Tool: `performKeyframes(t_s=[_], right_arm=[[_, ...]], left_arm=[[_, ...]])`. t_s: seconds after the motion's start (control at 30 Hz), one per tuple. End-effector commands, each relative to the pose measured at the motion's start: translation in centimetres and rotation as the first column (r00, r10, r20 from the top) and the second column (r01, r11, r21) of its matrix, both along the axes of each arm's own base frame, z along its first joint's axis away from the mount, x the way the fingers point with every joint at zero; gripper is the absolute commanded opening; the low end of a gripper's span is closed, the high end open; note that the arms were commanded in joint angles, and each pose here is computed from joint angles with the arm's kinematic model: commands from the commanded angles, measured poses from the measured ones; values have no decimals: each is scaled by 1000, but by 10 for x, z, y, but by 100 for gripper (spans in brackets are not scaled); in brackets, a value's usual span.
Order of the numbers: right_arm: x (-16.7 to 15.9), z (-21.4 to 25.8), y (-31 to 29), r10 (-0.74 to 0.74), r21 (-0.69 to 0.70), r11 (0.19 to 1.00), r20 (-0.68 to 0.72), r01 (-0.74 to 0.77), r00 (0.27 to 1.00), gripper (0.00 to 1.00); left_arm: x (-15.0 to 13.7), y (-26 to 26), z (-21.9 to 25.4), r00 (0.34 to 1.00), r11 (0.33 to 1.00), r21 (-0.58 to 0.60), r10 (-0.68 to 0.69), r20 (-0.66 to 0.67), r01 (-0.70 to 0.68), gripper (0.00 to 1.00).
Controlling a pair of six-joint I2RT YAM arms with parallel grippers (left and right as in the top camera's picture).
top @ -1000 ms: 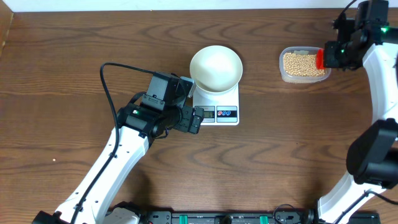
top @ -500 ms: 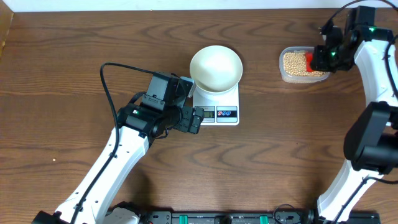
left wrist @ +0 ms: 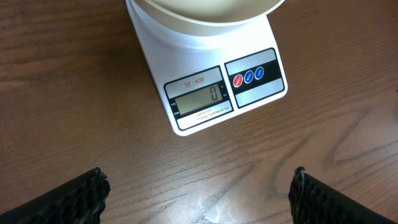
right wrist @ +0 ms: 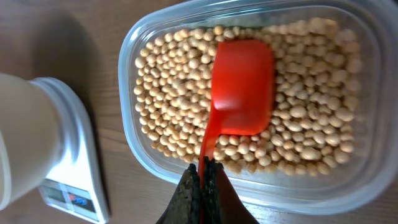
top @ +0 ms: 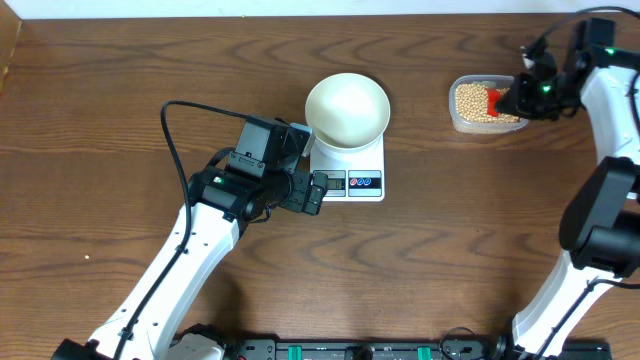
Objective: Scoop item into bowl and weigh 50g on scale
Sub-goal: 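Drag the scoop through the soybeans and lift it filled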
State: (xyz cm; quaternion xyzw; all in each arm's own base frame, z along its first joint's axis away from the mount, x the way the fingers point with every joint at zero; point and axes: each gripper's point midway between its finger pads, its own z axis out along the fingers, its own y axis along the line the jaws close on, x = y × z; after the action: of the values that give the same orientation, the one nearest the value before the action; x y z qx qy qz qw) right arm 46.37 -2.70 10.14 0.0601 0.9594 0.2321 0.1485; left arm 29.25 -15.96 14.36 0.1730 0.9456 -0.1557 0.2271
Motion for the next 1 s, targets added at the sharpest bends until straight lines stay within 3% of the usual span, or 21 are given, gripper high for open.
performKeyframes(t_s=[0.0, 0.53, 0.77, 0.97], right_arm=[[0, 8, 5, -45, 190, 981, -14, 47, 999, 1], [-7, -20, -7, -201, 283, 932, -124, 228, 972, 1], [-10, -26, -5, -204, 290, 928, -137, 236, 969, 1], [-4, -9, 0, -185, 408, 889, -94, 207, 978, 1]], left_arm=[[0, 1, -4, 1000, 1000, 16, -6, -4, 6, 95], [0, 1, -4, 1000, 1000, 16, -6, -4, 6, 95], [0, 1, -4, 1000, 1000, 17, -6, -4, 6, 95], [0, 1, -4, 1000, 1000, 16, -6, -4, 6, 95]])
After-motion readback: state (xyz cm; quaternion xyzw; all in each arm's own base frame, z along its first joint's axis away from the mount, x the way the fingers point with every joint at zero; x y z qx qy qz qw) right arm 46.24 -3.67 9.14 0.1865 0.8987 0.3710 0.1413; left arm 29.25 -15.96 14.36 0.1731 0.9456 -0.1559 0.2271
